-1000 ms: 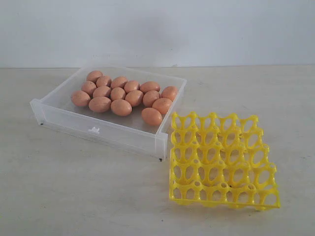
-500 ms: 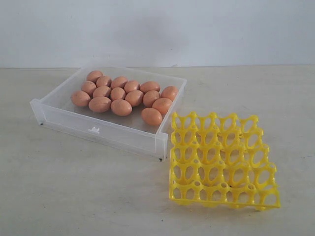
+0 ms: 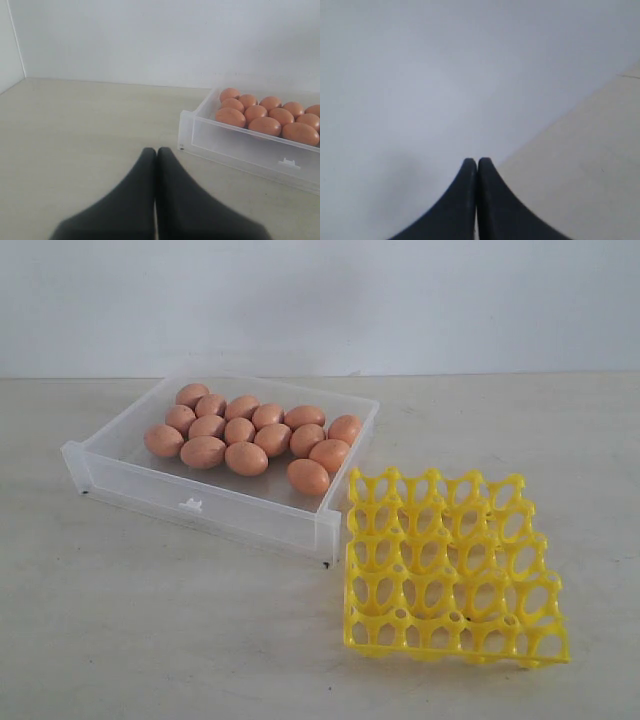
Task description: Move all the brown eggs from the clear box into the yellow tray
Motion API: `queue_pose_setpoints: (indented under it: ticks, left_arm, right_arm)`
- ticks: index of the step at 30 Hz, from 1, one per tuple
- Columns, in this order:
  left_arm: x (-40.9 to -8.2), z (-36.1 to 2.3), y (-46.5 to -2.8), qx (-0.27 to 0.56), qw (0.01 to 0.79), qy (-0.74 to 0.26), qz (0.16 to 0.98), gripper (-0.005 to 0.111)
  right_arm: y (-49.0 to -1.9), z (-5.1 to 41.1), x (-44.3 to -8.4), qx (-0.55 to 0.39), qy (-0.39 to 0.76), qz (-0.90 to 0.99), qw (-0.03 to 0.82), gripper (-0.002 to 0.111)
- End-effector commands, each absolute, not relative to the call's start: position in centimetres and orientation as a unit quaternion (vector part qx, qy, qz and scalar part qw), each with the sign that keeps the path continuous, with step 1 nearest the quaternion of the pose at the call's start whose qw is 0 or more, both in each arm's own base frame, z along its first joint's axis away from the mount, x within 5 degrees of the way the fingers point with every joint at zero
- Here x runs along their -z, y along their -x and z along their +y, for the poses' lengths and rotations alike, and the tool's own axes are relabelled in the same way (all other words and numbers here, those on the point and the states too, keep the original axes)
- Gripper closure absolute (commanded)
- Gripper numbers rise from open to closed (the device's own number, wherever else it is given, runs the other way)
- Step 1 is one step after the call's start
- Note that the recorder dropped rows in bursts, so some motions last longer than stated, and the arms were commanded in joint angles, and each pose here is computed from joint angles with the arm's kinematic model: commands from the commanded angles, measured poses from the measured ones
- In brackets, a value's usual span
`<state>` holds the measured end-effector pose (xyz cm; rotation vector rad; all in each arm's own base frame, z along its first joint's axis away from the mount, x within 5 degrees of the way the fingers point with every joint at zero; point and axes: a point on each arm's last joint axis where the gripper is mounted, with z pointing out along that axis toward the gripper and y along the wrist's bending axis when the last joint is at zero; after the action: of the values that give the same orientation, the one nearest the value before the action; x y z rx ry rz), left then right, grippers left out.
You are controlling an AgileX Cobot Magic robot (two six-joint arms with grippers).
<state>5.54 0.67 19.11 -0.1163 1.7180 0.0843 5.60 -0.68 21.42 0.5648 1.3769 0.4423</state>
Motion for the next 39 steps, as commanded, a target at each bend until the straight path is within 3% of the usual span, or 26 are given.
queue_pose_setpoints:
  ticks: [1,8,12,15,18,20,25,27,29,32,36,39]
  left_arm:
    - [-19.2,0.6,-5.5,-0.033,0.653,0.05,0.755,0.111]
    - [-19.2,0.6,-5.5,-0.033,0.653,0.05,0.755,0.111]
    - [-19.2,0.6,-5.5,-0.033,0.653,0.05,0.755,0.111]
    - [-19.2,0.6,-5.5,-0.033,0.653,0.05,0.755,0.111]
    - [-19.2,0.6,-5.5,-0.033,0.653,0.05,0.755,0.111]
    - [-19.2,0.6,-5.5,-0.033,0.653,0.05,0.755,0.111]
    - [-19.2,0.6,-5.5,-0.033,0.653,0.05,0.755,0.111]
    - [-19.2,0.6,-5.5,-0.033,0.653,0.05,0.755,0.111]
    - [-19.2,0.6,-5.5,-0.033,0.653,0.05,0.755,0.111]
    - [-19.2,0.6,-5.5,-0.033,0.653,0.05,0.755,0.111]
    - [-19.2,0.6,-5.5,-0.033,0.653,0.05,0.755,0.111]
    - [-19.2,0.6,-5.5,-0.033,0.653,0.05,0.755,0.111]
  right_arm:
    - [-5.1,-1.4,-23.0,-0.216,-0.274,0.536,0.769,0.109]
    - [-4.6,-1.9,-24.1,-0.212,-0.276,0.475,0.809,0.109]
    - [-3.3,-2.8,-25.8,-0.152,-0.262,0.374,0.877,0.109]
    - [-1.5,-4.6,-27.0,-0.185,-0.362,0.239,0.882,0.109]
    - [-1.8,-5.1,-31.0,-0.272,-0.421,0.205,0.84,0.109]
    - [-3.2,-4.1,-35.2,-0.284,-0.373,0.263,0.843,0.109]
    - [-12.3,0.0,-47.0,-0.13,-0.034,0.459,0.878,0.109]
    - [-17.1,1.6,-48.9,-0.139,0.077,0.513,0.843,0.109]
    - [-22.5,3.7,-48.8,-0.196,0.181,0.607,0.749,0.109]
    - [-28.8,7.8,-46.6,-0.372,0.27,0.671,0.582,0.109]
    - [-33.6,13.9,-42.8,-0.489,0.333,0.672,0.445,0.109]
    - [-34.1,19.2,-40.9,-0.507,0.384,0.651,0.414,0.109]
